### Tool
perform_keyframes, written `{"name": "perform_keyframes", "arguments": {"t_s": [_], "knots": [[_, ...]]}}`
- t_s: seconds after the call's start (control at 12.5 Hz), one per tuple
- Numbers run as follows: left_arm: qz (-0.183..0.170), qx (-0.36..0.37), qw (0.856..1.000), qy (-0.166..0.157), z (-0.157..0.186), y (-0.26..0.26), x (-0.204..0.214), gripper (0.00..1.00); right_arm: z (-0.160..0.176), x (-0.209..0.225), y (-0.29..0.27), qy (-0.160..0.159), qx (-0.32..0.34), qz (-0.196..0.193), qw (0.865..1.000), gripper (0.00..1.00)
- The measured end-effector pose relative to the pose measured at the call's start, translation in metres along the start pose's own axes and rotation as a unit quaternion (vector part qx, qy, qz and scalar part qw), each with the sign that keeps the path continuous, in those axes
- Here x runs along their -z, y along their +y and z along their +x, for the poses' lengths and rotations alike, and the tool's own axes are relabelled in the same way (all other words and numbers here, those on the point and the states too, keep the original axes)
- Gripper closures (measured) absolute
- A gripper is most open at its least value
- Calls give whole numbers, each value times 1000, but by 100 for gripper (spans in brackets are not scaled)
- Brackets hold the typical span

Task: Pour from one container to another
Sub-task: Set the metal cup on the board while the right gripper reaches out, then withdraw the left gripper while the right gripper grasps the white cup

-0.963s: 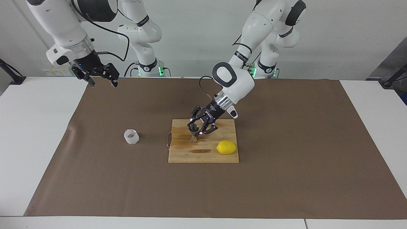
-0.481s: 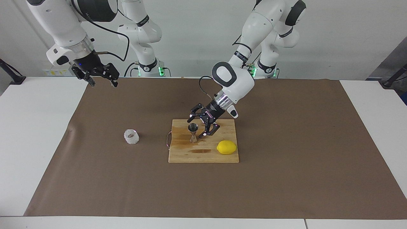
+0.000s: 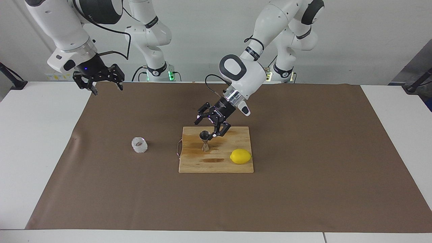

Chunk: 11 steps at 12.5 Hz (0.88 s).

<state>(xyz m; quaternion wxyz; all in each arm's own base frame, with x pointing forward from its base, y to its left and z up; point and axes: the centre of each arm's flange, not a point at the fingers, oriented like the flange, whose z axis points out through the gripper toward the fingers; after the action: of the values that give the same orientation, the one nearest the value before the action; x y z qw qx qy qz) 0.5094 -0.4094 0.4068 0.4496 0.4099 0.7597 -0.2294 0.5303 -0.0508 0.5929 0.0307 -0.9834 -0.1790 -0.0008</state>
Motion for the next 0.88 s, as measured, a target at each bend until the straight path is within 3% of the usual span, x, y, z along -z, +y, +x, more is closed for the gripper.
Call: {"name": "perform_keyframes", "arguments": {"t_s": [0.16, 0.32, 0.56, 0.88], "knots": [[-11, -18, 1000, -17, -17, 31, 13, 0, -2, -15, 17, 14, 95, -8, 995, 0], [-1, -54, 998, -26, -27, 54, 21, 0, 3, -33, 29, 32, 187, -11, 982, 0], [25, -129, 991, -17, -32, 96, 32, 0, 22, -89, 47, 75, 288, 57, 953, 0], [47, -226, 973, 19, -32, 118, 38, 0, 49, -175, 68, 146, 381, 107, 907, 0]]}}
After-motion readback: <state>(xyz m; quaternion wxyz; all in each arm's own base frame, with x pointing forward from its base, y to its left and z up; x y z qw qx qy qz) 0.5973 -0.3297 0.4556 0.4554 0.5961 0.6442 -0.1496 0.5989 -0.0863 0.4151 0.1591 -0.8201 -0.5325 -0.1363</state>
